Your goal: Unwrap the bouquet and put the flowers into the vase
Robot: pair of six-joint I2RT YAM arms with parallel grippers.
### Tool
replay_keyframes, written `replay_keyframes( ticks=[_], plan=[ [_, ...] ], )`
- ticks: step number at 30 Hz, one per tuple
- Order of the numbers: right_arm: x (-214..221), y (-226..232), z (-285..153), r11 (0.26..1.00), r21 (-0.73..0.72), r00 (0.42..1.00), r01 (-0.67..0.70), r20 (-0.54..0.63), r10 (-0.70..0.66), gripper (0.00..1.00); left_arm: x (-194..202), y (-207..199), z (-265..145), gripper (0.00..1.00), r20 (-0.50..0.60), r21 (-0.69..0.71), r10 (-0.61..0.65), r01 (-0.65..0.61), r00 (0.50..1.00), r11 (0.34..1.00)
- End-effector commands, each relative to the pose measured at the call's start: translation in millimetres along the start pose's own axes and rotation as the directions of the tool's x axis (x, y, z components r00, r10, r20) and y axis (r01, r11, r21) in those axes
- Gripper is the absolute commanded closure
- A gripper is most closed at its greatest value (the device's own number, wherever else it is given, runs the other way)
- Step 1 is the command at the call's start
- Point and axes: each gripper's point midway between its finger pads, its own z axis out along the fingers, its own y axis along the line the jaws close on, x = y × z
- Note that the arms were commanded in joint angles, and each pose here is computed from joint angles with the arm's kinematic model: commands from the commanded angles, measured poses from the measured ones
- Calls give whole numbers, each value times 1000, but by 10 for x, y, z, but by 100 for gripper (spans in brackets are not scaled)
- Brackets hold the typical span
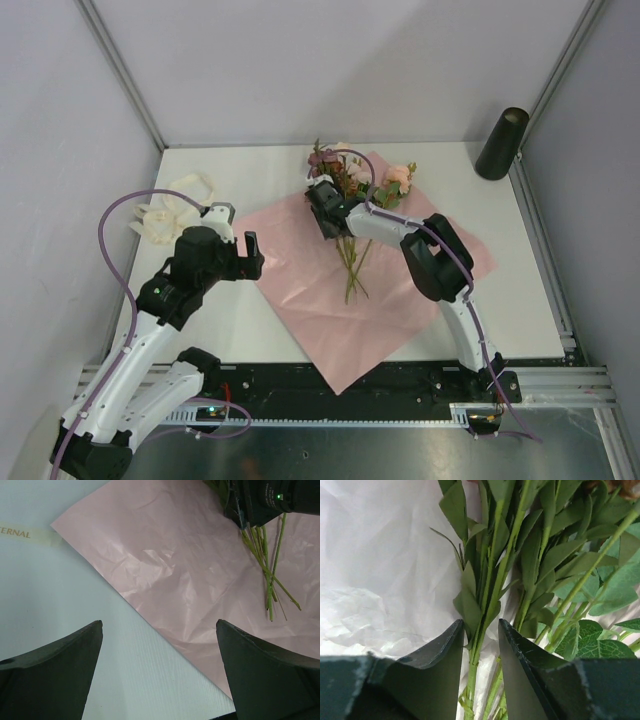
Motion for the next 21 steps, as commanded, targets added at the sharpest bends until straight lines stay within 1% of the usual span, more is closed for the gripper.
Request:
replay_keyframes(
  ticks=[1, 5, 7, 9, 13, 16, 18, 21],
  plan=[
    [-12, -85, 48, 998, 49, 999, -32, -12, 33, 61, -24, 36, -15, 0, 21, -10, 21, -21, 1000, 1000],
    [54, -88, 94, 998, 38, 998, -54, -34, 55, 61, -23, 47, -14, 0, 22, -15, 21, -21, 1000, 1000],
    [59, -89, 92, 998, 37, 998, -54, -34, 55, 64, -23, 45, -13, 0, 21, -15, 21, -21, 1000, 1000],
    [31, -77, 69, 998, 35, 999, -48, -16, 49, 69, -21, 46, -10, 0, 21, -15, 21, -21, 1000, 1000],
    [-174, -33, -108, 999, 7, 997, -43, 59, 42, 82, -15, 45, -7, 0, 17, -15, 21, -21, 1000, 1000],
    [-364, 1, -314, 999, -23, 991, -46, 123, 49, 96, -15, 45, -7, 0, 17, -15, 22, -21, 1000, 1000],
    [-502, 43, -496, 996, -64, 982, -56, 174, 66, 99, -15, 45, -6, 0, 17, -16, 22, -22, 1000, 1000],
    [-720, 84, -821, 987, -139, 957, -83, 265, 118, 100, -16, 54, -6, 0, 18, -19, 21, -21, 1000, 1000]
  ],
)
